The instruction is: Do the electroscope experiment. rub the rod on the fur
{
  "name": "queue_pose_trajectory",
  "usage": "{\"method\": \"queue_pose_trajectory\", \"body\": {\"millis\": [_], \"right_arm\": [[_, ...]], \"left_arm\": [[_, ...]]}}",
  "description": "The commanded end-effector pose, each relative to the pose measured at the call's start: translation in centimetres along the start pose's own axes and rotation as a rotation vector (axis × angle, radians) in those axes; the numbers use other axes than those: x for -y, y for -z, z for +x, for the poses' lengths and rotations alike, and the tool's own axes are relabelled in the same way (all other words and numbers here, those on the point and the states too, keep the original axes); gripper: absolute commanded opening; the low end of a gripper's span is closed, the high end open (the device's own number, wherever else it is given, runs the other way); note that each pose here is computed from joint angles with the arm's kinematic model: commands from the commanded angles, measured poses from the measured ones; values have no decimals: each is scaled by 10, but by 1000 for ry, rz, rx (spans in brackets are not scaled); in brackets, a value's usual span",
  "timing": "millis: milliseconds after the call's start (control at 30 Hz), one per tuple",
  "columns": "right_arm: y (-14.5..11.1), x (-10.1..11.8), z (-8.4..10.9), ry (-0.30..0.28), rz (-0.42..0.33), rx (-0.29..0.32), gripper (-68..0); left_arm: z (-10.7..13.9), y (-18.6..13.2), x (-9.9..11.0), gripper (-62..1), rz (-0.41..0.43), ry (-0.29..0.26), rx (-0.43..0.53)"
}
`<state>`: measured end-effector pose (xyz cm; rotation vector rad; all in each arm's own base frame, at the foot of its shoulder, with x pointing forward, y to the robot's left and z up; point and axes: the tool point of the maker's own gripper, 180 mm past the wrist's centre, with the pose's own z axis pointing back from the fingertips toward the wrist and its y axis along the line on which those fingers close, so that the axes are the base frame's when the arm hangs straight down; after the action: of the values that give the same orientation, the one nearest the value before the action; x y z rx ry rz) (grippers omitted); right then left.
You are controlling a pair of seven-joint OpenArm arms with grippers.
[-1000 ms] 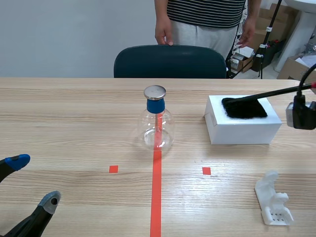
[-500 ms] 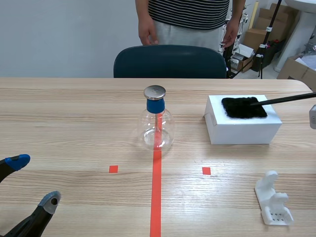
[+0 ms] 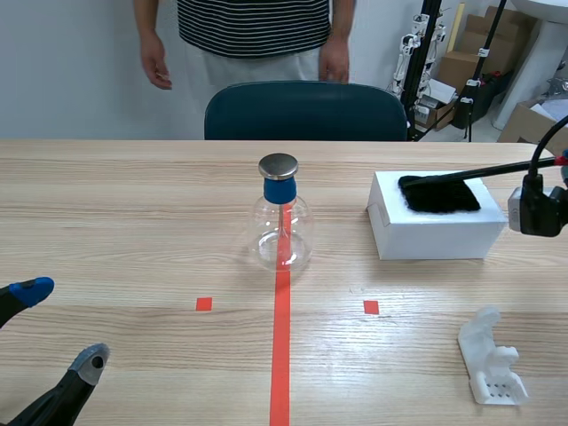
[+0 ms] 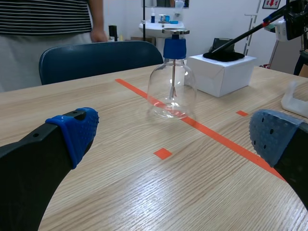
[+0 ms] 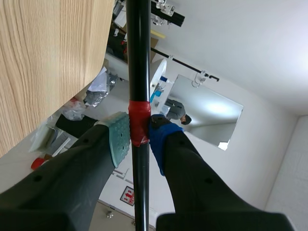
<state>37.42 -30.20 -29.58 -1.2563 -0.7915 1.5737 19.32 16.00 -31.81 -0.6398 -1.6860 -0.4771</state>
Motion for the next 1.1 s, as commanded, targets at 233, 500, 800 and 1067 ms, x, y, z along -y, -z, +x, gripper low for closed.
{"method": "queue_pose_trajectory", "body": {"millis": [233,500,800,1067], "right_arm": [[-1,3,-57,-40,14,-92,-620],[0,5,-44,-19,5,-59,-620],[3,20,-24,-4,-43,-55,-620],[-1,3,-56,-27,16,-87,-620]], "left_arm": [[10,4,-3,14,-6,16,37],[10,4,-3,14,-6,16,37],[10,4,-3,14,-6,16,37],[10,4,-3,14,-6,16,37]]}}
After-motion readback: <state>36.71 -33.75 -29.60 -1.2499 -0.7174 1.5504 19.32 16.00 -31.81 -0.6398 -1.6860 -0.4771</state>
